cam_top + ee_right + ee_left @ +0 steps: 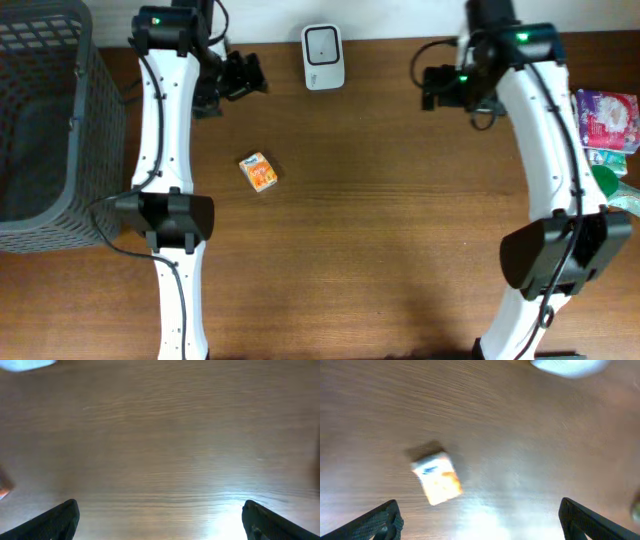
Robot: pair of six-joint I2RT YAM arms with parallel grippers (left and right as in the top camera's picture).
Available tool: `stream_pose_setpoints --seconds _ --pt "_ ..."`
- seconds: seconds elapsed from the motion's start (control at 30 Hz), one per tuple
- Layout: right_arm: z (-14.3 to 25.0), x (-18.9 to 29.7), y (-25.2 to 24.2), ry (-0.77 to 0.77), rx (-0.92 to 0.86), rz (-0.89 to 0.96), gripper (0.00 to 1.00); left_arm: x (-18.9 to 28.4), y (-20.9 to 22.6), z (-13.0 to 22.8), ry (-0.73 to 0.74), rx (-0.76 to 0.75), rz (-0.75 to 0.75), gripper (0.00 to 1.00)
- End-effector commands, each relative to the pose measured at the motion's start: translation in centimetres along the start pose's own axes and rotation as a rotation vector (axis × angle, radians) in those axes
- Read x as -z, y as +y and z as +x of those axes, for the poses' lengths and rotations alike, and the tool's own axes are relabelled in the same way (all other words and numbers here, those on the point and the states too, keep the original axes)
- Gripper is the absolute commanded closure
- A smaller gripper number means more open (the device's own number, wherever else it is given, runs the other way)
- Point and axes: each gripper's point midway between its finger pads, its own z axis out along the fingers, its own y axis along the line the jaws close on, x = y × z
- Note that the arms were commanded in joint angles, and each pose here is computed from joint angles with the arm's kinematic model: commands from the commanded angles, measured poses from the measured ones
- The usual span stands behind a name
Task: Scan the item barcode
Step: 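Carry the green jar to the far right and release it, then reach the left gripper to the small orange box and grasp it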
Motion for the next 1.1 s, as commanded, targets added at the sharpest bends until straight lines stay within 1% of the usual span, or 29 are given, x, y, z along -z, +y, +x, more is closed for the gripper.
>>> stream_pose_setpoints --seconds 0.0,0.03,0.07,0.17,0.27,0.37,0.4,0.43,0.5,0.53,0.6,0.67,0.7,0.73,0.77,0.87,0.9,0.93,0.97,1.0,1.07 --pt "-0.4 -0.3 -3.8 0.001 -0.058 0.065 0.01 -2.0 -3.7 3.1 0.097 -0.182 0.050 0.01" --pt "-0.4 -0.3 -4.5 0.000 -0.071 0.070 0.01 -3.3 -3.3 3.9 0.121 -0.132 -0.022 0.01" --pt "-0.5 -0.3 -5.0 0.000 -0.082 0.073 0.01 -4.2 -3.5 4.8 0.148 -0.124 -0.054 0.01" --pt "-0.5 -0.2 -5.3 -0.001 -0.088 0.075 0.01 -6.2 -4.1 7.2 0.231 -0.151 -0.083 0.01" --pt "-0.5 -0.2 -5.2 -0.001 -0.086 0.074 0.02 -6.6 -4.0 8.0 0.256 -0.155 -0.103 0.01" --pt "-0.5 -0.2 -5.2 -0.001 -0.086 0.074 0.01 -5.1 0.8 7.8 0.207 -0.061 -0.322 0.01" --pt "-0.5 -0.2 -5.2 0.000 -0.086 0.075 0.01 -3.9 2.6 7.9 0.182 -0.019 -0.398 0.01" --pt "-0.5 -0.2 -5.2 0.000 -0.086 0.075 0.01 -2.6 3.9 8.2 0.165 0.020 -0.438 0.01" --pt "-0.5 -0.2 -5.2 -0.001 -0.086 0.074 0.01 -1.5 5.1 9.3 0.180 0.059 -0.448 0.01" --pt "-0.5 -0.2 -5.2 0.000 -0.086 0.075 0.01 -1.8 5.7 9.5 0.194 0.066 -0.465 0.01" --pt "-0.5 -0.2 -5.2 -0.001 -0.086 0.074 0.01 -4.7 7.2 9.7 0.221 0.092 -0.456 0.01" --pt "-0.5 -0.2 -5.2 -0.001 -0.086 0.074 0.01 -8.3 7.1 9.9 0.247 0.136 -0.336 0.00" --pt "-0.5 -0.2 -5.2 -0.001 -0.086 0.074 0.01 -9.6 6.7 9.7 0.249 0.149 -0.265 0.04" --pt "-0.5 -0.2 -5.2 0.000 -0.086 0.075 0.01 -11.0 6.3 9.2 0.243 0.160 -0.178 0.14" --pt "-0.5 -0.2 -5.2 -0.001 -0.086 0.074 0.01 -11.8 6.4 8.7 0.231 0.176 -0.123 0.16" --pt "-0.5 -0.2 -5.2 -0.001 -0.086 0.074 0.01 -12.4 7.4 7.3 0.187 0.198 -0.090 0.28" --pt "-0.5 -0.2 -5.2 -0.001 -0.086 0.074 0.01 -12.6 7.3 7.1 0.180 0.197 -0.080 0.30" --pt "-0.5 -0.2 -5.2 -0.001 -0.086 0.074 0.01 -12.6 7.3 7.1 0.179 0.195 -0.079 0.49" --pt "-0.5 -0.2 -5.2 -0.001 -0.086 0.074 0.01 -12.7 7.2 7.2 0.180 0.191 -0.079 0.55" --pt "-0.5 -0.2 -5.2 -0.001 -0.086 0.074 0.01 -12.9 6.8 7.5 0.186 0.183 -0.081 0.66" --pt "-0.5 -0.2 -5.2 -0.001 -0.086 0.074 0.01 -13.4 6.7 8.0 0.193 0.170 -0.093 0.68"
